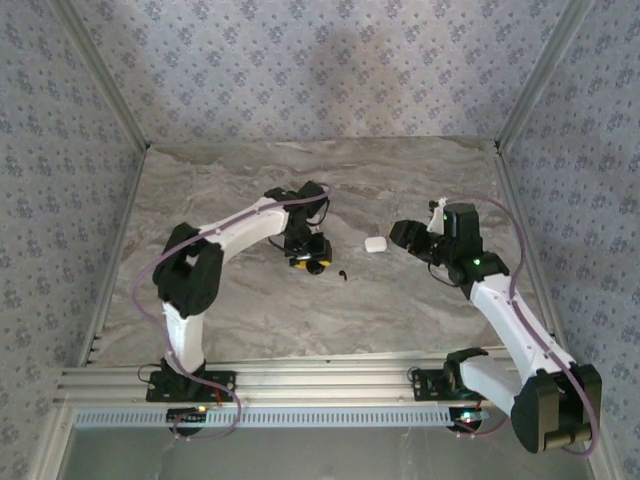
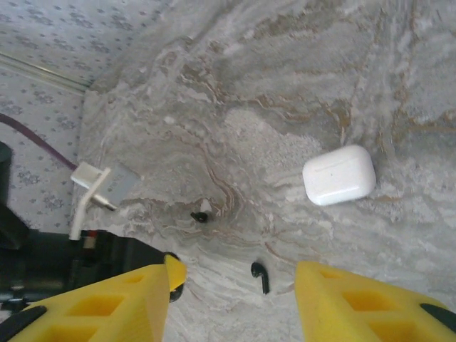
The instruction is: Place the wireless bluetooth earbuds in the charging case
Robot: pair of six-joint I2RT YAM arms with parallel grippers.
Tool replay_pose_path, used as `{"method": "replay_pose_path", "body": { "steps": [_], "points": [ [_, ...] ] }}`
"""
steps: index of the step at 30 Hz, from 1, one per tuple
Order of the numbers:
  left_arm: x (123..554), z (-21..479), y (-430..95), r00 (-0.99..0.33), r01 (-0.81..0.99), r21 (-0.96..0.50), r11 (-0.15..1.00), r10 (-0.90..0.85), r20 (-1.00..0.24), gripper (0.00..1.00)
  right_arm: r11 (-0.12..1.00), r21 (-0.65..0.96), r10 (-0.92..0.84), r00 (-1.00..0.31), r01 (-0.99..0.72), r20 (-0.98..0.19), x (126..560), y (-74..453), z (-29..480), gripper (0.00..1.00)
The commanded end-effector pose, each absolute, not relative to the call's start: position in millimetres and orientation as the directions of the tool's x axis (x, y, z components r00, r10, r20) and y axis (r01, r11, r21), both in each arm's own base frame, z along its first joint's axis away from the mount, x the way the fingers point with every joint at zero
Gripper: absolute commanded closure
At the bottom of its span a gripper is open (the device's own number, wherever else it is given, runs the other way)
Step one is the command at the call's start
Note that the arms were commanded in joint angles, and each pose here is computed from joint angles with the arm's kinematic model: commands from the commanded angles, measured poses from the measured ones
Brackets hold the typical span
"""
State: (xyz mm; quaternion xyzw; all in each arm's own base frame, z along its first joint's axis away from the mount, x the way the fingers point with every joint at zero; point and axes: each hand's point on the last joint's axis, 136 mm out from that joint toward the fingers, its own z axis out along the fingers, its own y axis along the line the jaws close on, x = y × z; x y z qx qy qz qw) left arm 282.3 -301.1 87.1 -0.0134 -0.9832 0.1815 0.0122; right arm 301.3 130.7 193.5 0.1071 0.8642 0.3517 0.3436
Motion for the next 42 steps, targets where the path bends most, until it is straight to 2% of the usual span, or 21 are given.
{"method": "replay_pose_path", "body": {
  "steps": [1,6,7,8,10,14,19,25,42],
  "points": [
    [288.9,120.9,-320.5,-0.996,-0.080,-0.535,0.841,-0.091,0.007,0.49,0.723,0.670,0.426,-0.654,-0.170,-0.625,304.0,131.3,215.6,0.45],
    [296.7,146.9,-332.5,-0.971,-0.188,-0.677,0.711,-0.239,0.018,0.51,0.677,0.667,0.429,-0.570,-0.310,-0.700,301.6,139.5,236.1,0.39],
    [298.1,150.4,-334.1,-0.964,-0.207,-0.699,0.684,-0.264,0.027,0.51,0.669,0.674,0.445,-0.557,-0.314,-0.701,303.2,139.0,238.3,0.34],
    [298.5,153.1,-335.8,-0.958,-0.225,-0.718,0.658,-0.285,0.039,0.51,0.673,0.680,0.471,-0.540,-0.291,-0.698,306.6,134.7,236.9,0.20],
    [299.4,156.4,-338.6,-0.947,-0.253,-0.746,0.616,-0.314,0.062,0.51,0.662,0.683,0.494,-0.506,-0.307,-0.707,311.1,134.4,237.2,0.22],
    [300.0,163.8,-342.3,-0.943,-0.263,-0.769,0.582,-0.324,0.077,0.51,0.650,0.583,0.360,-0.478,-0.488,-0.801,306.9,157.7,244.9,0.18],
    [301.2,170.5,-343.6,-0.936,-0.271,-0.788,0.552,-0.342,0.083,0.52,0.654,0.490,0.190,-0.502,-0.576,-0.844,300.4,183.0,233.6,0.21],
    [303.5,175.7,-345.2,-0.931,-0.278,-0.806,0.523,-0.353,0.092,0.52,0.626,0.423,0.081,-0.485,-0.655,-0.871,282.6,212.8,220.8,0.24],
    [304.7,184.4,-351.9,-0.934,-0.277,-0.829,0.486,-0.339,0.113,0.53,0.538,0.490,0.036,-0.562,-0.686,-0.826,292.0,261.6,210.2,0.38]
  ]
}}
